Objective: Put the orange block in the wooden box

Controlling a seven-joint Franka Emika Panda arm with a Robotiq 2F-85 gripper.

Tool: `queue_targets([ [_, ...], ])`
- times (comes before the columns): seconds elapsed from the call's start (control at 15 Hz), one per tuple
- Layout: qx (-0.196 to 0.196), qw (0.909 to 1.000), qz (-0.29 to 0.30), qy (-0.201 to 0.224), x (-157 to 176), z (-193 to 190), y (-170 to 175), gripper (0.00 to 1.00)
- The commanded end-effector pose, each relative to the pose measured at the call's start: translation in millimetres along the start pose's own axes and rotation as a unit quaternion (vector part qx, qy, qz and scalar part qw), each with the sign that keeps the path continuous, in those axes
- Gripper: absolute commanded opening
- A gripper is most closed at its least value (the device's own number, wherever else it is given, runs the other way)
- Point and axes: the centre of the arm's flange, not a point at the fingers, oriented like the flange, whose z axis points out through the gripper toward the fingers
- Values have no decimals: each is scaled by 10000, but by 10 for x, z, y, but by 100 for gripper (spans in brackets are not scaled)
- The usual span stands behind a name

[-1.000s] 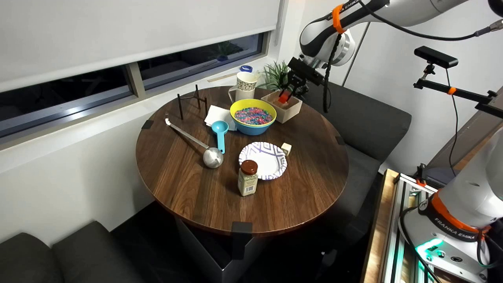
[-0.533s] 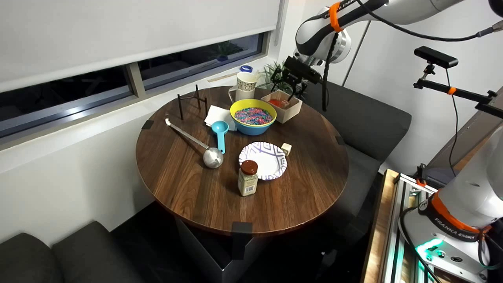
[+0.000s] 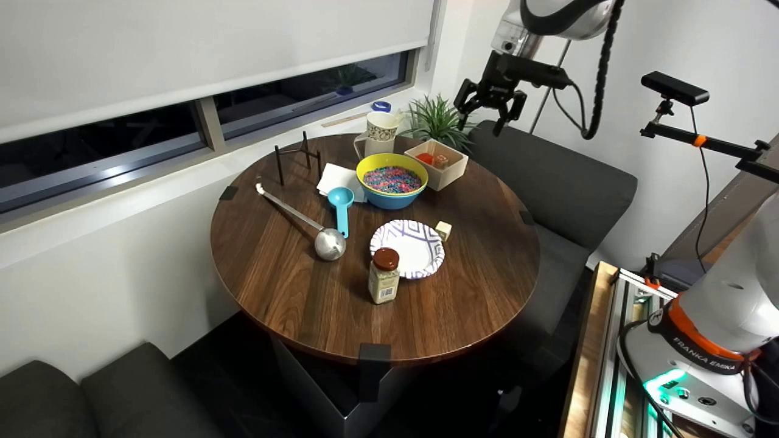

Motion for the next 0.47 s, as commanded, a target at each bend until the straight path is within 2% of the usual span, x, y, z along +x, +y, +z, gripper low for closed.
queue_targets([
  [0.0, -377, 9948, -941, -38, -857, -276, 133, 100],
  [0.07, -425, 9918, -1205, 6, -1030, -309, 107, 100],
  [0.13, -314, 9967, -746, -66, -555, -244, 27, 100],
  [0.27, -371, 9940, -1026, 11, -837, -316, 11, 100],
  [0.4, -381, 9933, -1092, 32, -923, -324, 37, 100],
])
